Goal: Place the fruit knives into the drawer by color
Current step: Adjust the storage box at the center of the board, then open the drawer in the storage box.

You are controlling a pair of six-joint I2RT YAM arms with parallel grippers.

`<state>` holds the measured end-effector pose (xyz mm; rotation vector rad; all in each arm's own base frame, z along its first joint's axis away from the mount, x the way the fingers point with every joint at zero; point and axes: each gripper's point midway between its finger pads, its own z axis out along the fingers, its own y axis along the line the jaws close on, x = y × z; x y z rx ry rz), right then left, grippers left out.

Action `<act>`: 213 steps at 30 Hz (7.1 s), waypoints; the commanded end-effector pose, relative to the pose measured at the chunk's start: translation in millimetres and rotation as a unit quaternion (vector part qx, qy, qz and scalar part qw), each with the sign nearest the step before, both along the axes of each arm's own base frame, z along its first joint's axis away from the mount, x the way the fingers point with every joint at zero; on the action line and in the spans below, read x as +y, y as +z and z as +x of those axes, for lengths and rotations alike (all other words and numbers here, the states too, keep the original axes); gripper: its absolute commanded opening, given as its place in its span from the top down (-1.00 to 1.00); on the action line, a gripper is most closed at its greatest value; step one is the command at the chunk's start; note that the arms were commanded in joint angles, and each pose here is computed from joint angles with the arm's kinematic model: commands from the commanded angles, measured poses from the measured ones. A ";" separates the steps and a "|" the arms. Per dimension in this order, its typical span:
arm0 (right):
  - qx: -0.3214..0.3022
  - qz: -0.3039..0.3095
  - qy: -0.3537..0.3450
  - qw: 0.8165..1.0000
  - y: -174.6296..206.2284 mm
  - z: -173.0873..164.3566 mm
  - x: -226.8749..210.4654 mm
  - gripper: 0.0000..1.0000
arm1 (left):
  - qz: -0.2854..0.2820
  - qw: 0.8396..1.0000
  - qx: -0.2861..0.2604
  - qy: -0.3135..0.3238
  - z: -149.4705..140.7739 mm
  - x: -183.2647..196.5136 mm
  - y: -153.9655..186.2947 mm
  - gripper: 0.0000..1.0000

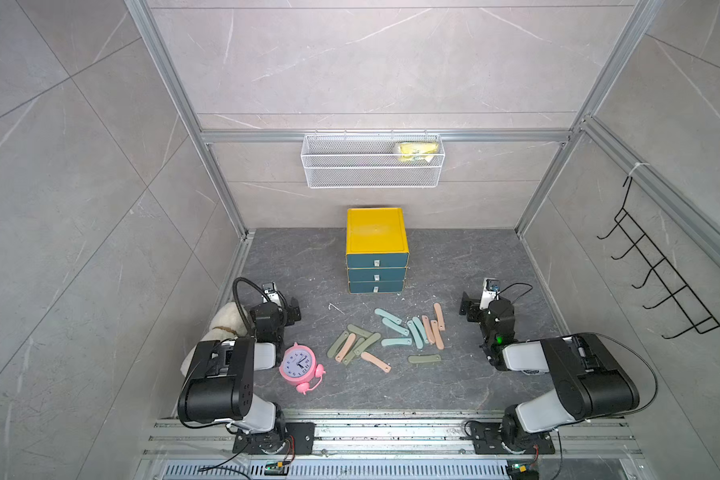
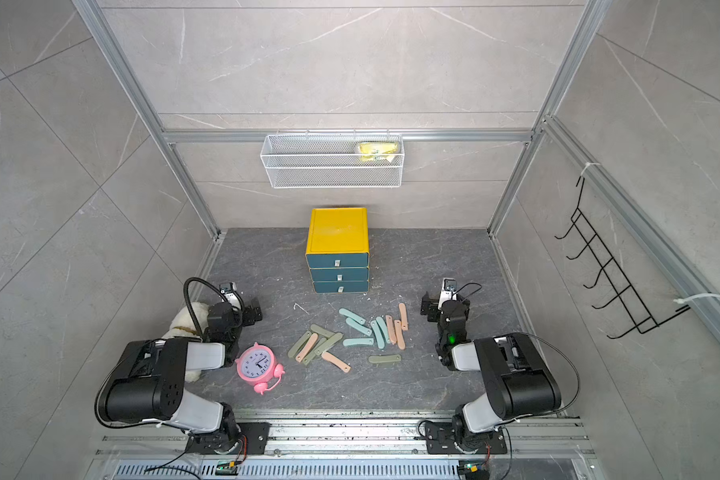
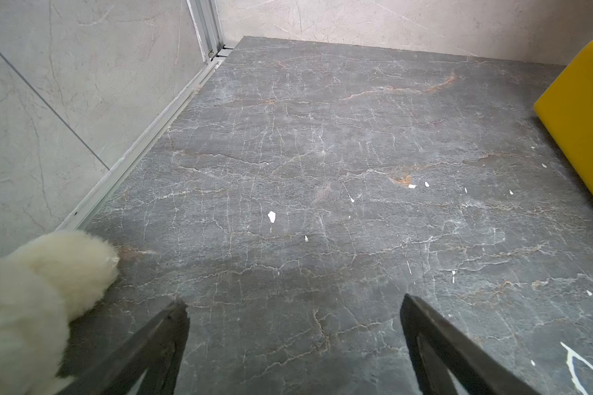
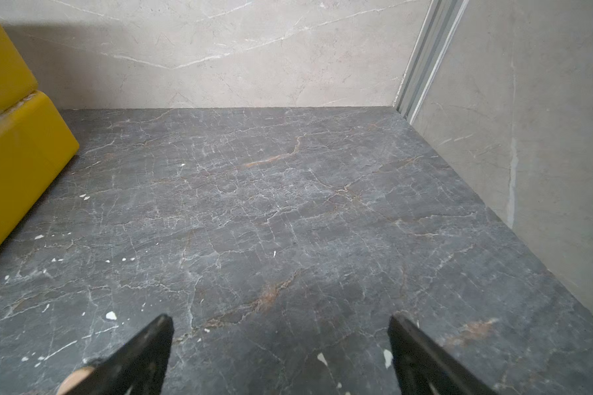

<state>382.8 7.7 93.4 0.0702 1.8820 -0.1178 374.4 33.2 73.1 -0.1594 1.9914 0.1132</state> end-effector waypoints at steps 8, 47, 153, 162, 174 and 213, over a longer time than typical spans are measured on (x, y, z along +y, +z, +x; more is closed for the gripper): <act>-0.008 -0.006 0.000 1.000 4.9 3.7 0.8 -0.99 | 0.013 1.000 -0.023 0.000 8.6 0.8 14.0 -0.99; -0.003 -0.002 -0.034 0.999 41.0 -13.4 -3.9 -0.99 | 0.031 0.998 -0.019 0.060 1.6 11.4 67.5 -0.99; 0.186 0.334 0.185 0.905 237.0 148.1 314.8 -0.60 | -0.242 0.951 0.068 -0.182 28.3 -191.8 236.7 -0.99; 0.112 0.369 0.165 0.908 251.9 101.7 273.8 -0.66 | -0.223 0.957 0.059 -0.175 23.9 -183.9 239.1 -0.99; 0.254 0.443 0.143 0.848 107.3 68.4 309.7 -0.45 | -0.170 0.969 0.090 -0.153 38.0 -175.1 206.7 -0.99; 0.181 0.582 0.169 0.774 122.2 89.9 355.9 -0.15 | -0.200 0.966 0.101 -0.127 89.2 -162.4 190.1 -0.99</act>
